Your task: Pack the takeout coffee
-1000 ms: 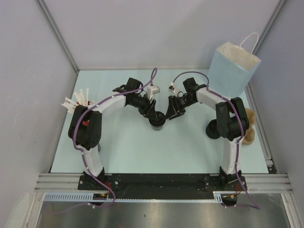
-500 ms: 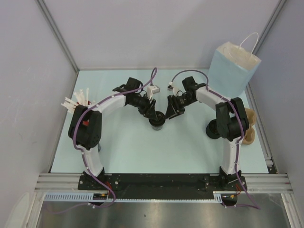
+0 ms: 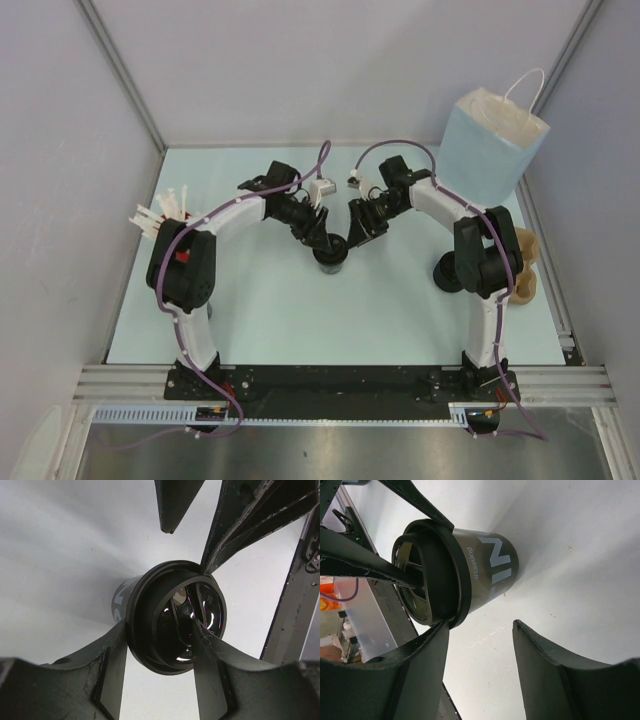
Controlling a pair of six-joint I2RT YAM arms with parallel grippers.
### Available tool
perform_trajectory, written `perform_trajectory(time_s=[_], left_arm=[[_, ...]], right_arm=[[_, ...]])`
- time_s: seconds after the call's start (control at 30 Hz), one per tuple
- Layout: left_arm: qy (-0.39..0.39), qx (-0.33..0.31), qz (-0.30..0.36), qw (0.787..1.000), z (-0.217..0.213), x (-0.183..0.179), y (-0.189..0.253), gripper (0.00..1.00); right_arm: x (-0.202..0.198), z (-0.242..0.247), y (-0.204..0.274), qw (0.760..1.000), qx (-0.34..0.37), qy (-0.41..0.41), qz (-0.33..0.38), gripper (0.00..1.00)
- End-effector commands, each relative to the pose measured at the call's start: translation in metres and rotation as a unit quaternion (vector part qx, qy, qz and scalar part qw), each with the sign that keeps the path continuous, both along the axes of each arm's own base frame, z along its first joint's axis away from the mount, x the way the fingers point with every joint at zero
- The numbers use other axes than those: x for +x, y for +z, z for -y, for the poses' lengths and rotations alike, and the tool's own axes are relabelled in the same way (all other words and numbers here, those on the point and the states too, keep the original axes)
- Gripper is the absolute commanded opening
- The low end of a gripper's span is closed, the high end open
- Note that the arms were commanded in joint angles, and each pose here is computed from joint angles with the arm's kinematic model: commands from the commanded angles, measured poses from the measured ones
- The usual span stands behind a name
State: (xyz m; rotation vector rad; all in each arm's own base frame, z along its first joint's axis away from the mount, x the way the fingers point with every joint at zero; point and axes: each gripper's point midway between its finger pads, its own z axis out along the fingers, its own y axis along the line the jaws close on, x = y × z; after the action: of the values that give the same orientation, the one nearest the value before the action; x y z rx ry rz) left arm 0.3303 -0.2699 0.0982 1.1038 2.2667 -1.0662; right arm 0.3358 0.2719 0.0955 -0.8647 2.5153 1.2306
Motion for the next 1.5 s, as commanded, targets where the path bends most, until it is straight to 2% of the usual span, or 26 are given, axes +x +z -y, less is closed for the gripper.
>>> perform_trajectory(time_s=[0.0,0.23,0.5,0.77,1.13,1.47], left_arm=[[0.008,0.109,0.040,0.993,-0.040,0.020,-0.048,0.30],[0.001,0.074,0.058,0.996,-0.029,0.026,-0.023,0.38],[-0.006,0.048,0.041,0.998,-0.018,0.028,-0.015,0.53],[-0.013,0.017,0.009,1.000,-0.011,0.028,-0.009,0.61],[-0.017,-0.021,-0.003,1.000,-0.010,0.027,0.006,0.77],[-0.022,-0.060,0.022,0.998,-0.006,0.034,0.038,0.91]], right_arm=[[0.010,0.000,0.032,0.998,0.004,0.011,0.062,0.59],[0.006,-0.002,0.051,0.996,0.019,0.022,0.080,0.61],[0.001,-0.007,0.048,0.996,0.027,0.032,0.075,0.61],[-0.001,-0.008,0.045,0.996,0.025,0.034,0.074,0.62],[-0.002,-0.007,0.043,0.996,0.022,0.034,0.077,0.63],[-0.001,-0.003,0.043,0.995,0.015,0.034,0.095,0.71]])
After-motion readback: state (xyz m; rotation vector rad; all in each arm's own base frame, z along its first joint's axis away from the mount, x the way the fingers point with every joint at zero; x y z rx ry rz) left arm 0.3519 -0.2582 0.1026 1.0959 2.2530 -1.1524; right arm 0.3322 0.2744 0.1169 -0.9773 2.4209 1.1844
